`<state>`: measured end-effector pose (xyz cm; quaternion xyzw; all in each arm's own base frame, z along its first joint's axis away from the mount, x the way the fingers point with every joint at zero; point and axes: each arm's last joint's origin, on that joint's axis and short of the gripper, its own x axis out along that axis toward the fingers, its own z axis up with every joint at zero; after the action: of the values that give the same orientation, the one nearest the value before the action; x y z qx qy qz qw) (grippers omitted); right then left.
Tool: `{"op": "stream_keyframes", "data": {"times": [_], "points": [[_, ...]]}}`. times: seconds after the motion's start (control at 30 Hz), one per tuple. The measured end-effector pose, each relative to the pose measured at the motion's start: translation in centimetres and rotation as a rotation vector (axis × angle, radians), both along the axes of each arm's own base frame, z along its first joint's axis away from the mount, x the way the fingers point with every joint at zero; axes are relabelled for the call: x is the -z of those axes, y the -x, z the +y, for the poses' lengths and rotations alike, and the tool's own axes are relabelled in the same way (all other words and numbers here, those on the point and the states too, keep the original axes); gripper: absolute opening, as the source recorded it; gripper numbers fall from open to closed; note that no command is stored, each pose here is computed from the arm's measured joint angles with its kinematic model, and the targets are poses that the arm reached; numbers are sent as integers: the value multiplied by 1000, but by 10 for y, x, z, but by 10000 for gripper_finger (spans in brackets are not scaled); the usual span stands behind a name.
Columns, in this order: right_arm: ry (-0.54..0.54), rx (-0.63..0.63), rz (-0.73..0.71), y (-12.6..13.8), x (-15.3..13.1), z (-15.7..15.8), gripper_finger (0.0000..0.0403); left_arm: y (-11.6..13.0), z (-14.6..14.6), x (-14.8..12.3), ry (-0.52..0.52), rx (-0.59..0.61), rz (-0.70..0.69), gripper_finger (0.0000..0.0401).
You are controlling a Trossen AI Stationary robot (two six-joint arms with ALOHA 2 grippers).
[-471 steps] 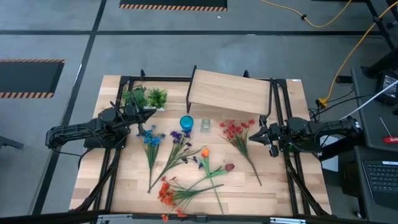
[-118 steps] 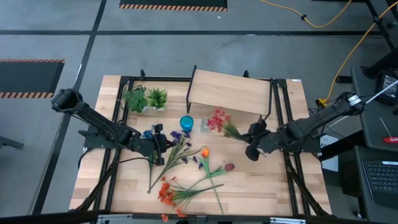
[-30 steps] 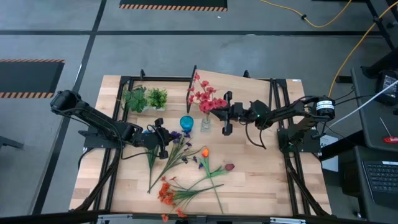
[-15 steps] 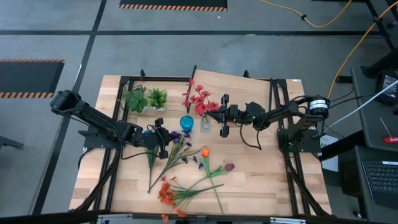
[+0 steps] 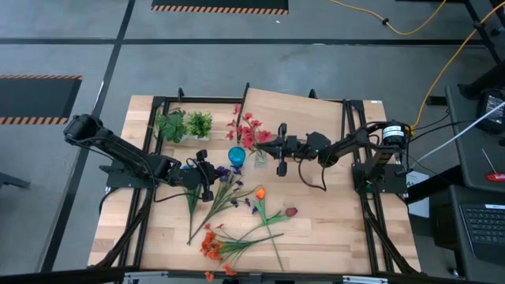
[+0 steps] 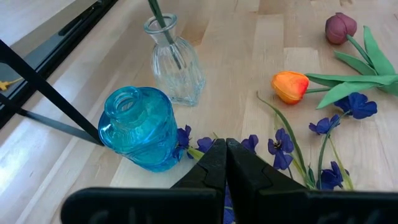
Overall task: Pick and place flowers into a vace then onto a shelf
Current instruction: Put the red flowers into the transparent vase, then put the blue flowers into the transparent vase
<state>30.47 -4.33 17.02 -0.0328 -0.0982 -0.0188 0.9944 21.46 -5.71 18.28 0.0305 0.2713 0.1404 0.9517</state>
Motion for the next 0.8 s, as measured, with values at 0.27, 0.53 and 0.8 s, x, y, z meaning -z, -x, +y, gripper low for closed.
{"op": "stream_keyframes", "data": {"times": [0.27, 0.53, 0.8], "points": [[22, 17, 15, 0, 1, 0, 40, 0, 0, 0, 3, 4, 1, 4], [6, 50, 33, -1, 3, -1, 77, 0, -1, 0, 16, 24, 6, 4], [-32, 47, 105, -1, 7, -1, 111, 0, -1, 0, 17, 25, 6, 4]]}}
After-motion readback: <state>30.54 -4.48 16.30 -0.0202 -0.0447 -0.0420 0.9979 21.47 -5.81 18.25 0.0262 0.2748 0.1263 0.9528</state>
